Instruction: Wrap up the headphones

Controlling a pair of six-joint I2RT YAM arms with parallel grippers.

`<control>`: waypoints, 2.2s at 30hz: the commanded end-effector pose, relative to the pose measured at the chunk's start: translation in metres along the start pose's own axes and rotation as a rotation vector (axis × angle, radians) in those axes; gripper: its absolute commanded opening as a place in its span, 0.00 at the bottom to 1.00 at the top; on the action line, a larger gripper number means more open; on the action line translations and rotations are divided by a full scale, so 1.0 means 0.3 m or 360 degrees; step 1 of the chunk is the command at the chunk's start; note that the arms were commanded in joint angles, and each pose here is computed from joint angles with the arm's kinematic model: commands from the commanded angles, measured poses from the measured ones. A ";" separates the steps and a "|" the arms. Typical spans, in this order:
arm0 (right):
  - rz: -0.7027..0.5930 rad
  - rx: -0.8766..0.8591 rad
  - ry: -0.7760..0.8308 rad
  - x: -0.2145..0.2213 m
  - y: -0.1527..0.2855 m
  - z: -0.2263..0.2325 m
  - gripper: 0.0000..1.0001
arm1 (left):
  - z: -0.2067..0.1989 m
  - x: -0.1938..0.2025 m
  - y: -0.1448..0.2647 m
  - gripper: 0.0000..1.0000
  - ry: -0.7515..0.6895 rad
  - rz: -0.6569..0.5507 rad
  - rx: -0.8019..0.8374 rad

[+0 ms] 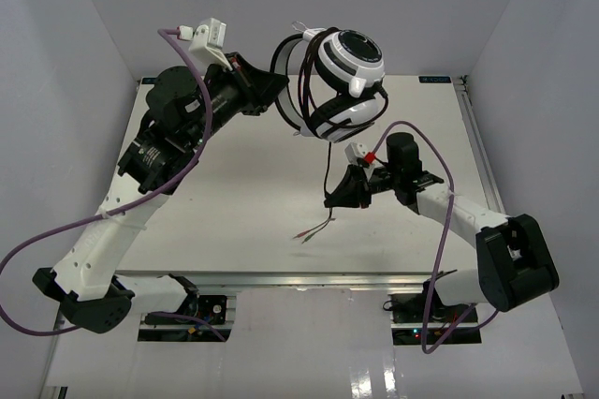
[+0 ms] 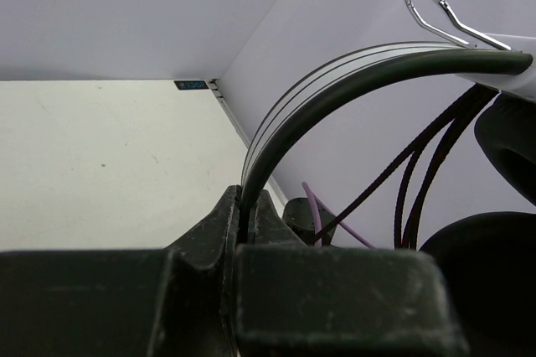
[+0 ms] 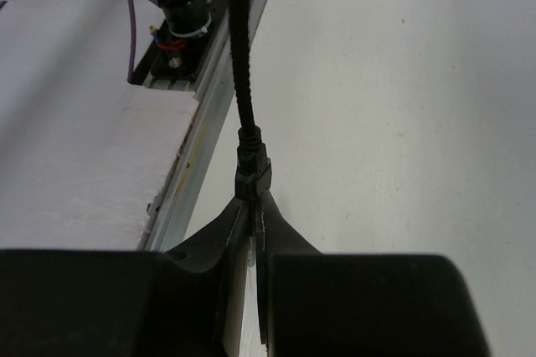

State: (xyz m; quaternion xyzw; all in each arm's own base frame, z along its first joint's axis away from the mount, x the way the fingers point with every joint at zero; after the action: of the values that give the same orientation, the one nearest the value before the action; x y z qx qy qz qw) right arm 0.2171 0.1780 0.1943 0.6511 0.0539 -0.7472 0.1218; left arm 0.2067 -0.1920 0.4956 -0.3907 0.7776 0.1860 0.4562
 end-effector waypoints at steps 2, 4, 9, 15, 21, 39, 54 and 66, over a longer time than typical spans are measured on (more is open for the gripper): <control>0.0216 0.0234 0.0122 -0.037 0.031 0.022 0.08 | 0.000 -0.067 0.007 0.00 0.0049 -0.0260 -0.0127; 0.0332 0.0373 0.0154 -0.047 0.059 0.048 0.08 | 0.033 -0.060 -0.006 0.00 0.0014 -0.0305 -0.0252; 0.0580 0.0695 0.0438 -0.125 0.128 0.140 0.08 | 0.133 -0.023 -0.029 0.00 -0.0094 -0.0384 -0.0508; 0.0853 0.0970 0.0793 -0.301 0.198 0.225 0.08 | 0.256 0.047 -0.090 0.00 -0.0224 -0.0399 -0.0736; 0.0946 0.1062 0.0924 -0.398 0.212 0.201 0.08 | 0.371 0.175 -0.200 0.00 -0.0266 -0.0256 -0.0883; 0.1058 0.1582 0.1280 -0.601 0.276 0.138 0.08 | 0.541 0.543 -0.295 0.00 -0.0243 0.0278 -0.0806; 0.1101 0.1520 0.1293 -0.515 0.229 0.014 0.08 | 0.452 0.587 -0.180 0.00 -0.0381 0.0465 -0.0298; 0.0906 0.1297 0.1014 -0.417 0.212 -0.064 0.08 | 0.337 0.506 -0.069 0.00 -0.0384 0.0356 0.0117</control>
State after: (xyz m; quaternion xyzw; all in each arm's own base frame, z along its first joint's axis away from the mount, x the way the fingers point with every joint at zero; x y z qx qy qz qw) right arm 0.2580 0.1324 0.3143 0.8244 -0.4203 -0.3730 0.0679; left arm 0.2543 -0.2035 0.2643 -0.2372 0.7552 0.3725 0.4845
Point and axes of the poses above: each gripper's point midway between its finger pads, its own y axis back along the fingers, its own z axis along the line the jaws close on, x = y × z, the point moved 10 cm from there along y, back along the fingers, and after that the axes turned 3 degrees about -y, right-handed, at the moved point
